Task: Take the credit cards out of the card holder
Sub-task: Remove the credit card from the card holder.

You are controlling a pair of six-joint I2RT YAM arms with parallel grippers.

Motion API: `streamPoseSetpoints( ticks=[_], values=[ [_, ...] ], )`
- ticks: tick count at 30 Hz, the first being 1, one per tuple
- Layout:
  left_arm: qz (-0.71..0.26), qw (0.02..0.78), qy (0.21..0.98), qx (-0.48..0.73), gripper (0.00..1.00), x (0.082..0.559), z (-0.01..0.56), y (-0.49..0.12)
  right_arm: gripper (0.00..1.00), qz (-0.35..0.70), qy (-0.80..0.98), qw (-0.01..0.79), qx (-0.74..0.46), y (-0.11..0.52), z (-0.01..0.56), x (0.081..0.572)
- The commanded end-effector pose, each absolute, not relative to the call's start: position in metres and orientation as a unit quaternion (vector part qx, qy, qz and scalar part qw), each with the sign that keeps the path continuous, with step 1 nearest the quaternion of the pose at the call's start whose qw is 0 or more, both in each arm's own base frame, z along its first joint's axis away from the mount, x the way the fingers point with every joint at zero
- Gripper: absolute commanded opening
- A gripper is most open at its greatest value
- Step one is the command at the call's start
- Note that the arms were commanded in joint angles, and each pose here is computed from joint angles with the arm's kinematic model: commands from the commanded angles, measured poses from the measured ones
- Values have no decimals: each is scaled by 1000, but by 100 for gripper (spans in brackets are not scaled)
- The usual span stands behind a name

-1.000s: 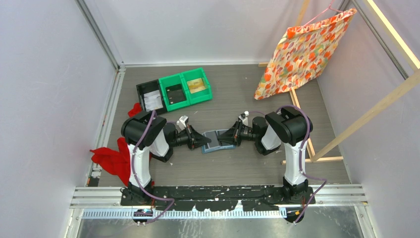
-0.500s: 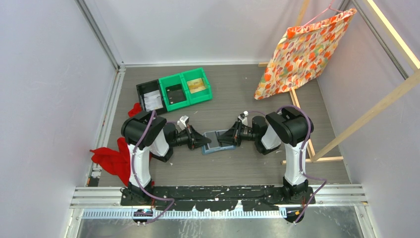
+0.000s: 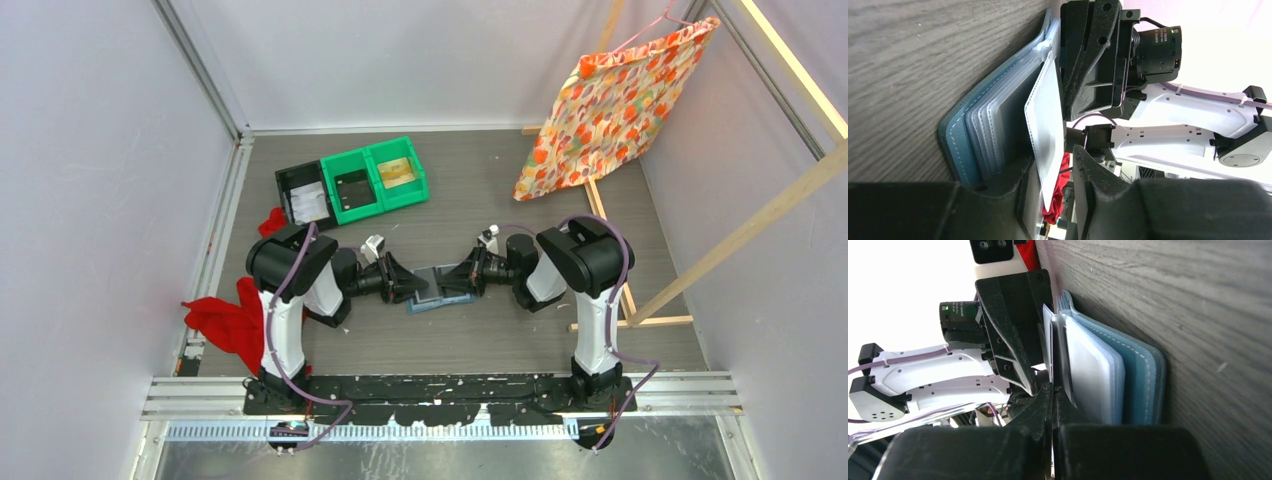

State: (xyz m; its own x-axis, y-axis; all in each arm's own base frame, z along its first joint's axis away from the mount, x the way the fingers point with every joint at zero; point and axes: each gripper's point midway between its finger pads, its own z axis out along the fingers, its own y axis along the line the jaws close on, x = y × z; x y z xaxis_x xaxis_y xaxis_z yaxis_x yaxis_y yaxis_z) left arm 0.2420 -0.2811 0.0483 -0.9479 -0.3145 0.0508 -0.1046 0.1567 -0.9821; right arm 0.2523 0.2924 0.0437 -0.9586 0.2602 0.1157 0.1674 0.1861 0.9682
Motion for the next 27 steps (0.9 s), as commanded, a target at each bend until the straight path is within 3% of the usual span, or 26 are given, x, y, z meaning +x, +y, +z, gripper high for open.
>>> streamPoseSetpoints(
  ticks=[1, 19, 21, 25, 27],
  values=[
    [-643, 80, 752, -119, 32, 236, 52, -284, 1, 630, 762, 43, 144, 293, 53, 253],
    [-635, 84, 756, -133, 30, 233, 47, -280, 1, 626, 759, 43, 173, 283, 41, 255],
    [-635, 86, 756, -134, 24, 234, 48, -280, 1, 626, 759, 43, 173, 283, 41, 256],
    [-634, 85, 756, -136, 3, 236, 46, -280, 1, 628, 759, 41, 171, 283, 42, 255],
    [-634, 85, 756, -137, 1, 236, 46, -280, 1, 628, 758, 41, 170, 283, 43, 255]
  ],
)
